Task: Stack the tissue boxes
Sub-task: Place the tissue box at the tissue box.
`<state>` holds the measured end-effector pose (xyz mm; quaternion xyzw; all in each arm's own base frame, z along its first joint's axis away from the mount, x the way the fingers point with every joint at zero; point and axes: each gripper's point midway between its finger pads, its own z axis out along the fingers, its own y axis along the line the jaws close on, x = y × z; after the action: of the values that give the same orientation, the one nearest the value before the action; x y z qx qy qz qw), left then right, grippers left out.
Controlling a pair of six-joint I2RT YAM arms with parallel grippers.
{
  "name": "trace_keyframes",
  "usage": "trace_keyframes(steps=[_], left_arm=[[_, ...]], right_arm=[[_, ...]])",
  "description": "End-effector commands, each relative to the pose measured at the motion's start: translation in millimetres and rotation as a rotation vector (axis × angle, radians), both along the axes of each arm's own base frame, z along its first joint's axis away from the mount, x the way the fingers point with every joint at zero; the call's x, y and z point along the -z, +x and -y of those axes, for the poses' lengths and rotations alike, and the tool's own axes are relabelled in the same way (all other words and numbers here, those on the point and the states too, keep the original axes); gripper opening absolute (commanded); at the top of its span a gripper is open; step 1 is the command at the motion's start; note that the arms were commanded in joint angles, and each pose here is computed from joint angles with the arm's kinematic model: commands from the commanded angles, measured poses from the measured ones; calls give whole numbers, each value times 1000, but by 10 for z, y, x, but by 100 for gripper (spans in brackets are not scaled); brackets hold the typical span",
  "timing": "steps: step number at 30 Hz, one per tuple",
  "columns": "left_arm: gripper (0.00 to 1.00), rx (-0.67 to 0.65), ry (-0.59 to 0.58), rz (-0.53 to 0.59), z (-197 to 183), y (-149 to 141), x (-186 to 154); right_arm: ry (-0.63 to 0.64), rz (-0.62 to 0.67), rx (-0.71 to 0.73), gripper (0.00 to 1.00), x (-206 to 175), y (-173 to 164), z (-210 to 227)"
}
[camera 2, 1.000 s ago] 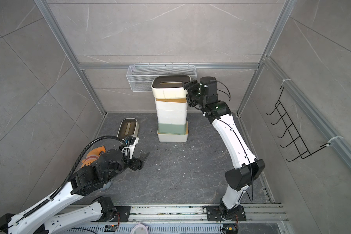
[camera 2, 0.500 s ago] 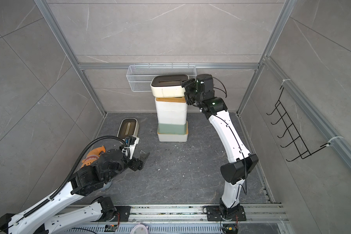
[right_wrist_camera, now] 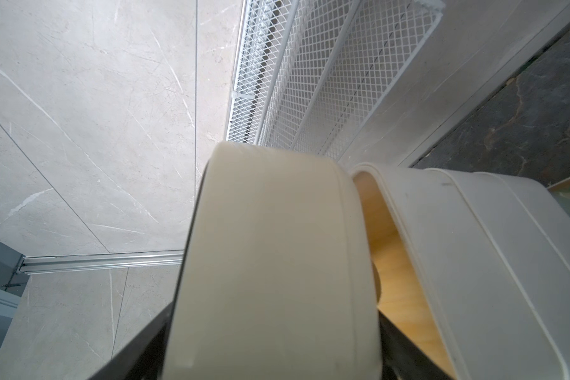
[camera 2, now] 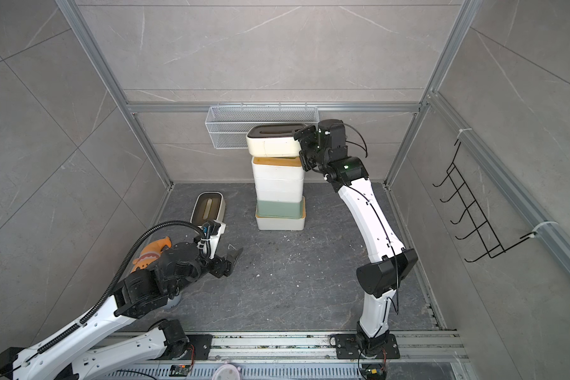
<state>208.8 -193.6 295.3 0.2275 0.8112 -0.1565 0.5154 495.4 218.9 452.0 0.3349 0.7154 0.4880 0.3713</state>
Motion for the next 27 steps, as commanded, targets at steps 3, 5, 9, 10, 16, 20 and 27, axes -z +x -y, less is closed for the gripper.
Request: trace_keyframes(steps=[3, 5, 9, 10, 16, 20, 27], left_arm=[[84, 3, -19, 3, 10, -7, -34], [84, 0, -17, 3, 9, -3, -32], [84, -3, -12, 3, 8, 5, -22], [84, -2, -13, 4, 10, 4, -30], [84, -4, -8, 3, 15, 14, -20], [84, -4, -5, 0, 17, 17, -12], [84, -5, -4, 2, 16, 18, -18]], right_arm=[[-6, 66, -5, 88, -224, -59, 27], [-8, 64, -8, 88, -213, -71, 28], [-16, 71, -3, 89, -228, -110, 57], [-17, 72, 1, 89, -233, -119, 70], [-55, 60, 22, 93, -194, -158, 140], [-70, 52, 22, 93, -147, -147, 159], [-126, 51, 14, 94, -146, -158, 177]])
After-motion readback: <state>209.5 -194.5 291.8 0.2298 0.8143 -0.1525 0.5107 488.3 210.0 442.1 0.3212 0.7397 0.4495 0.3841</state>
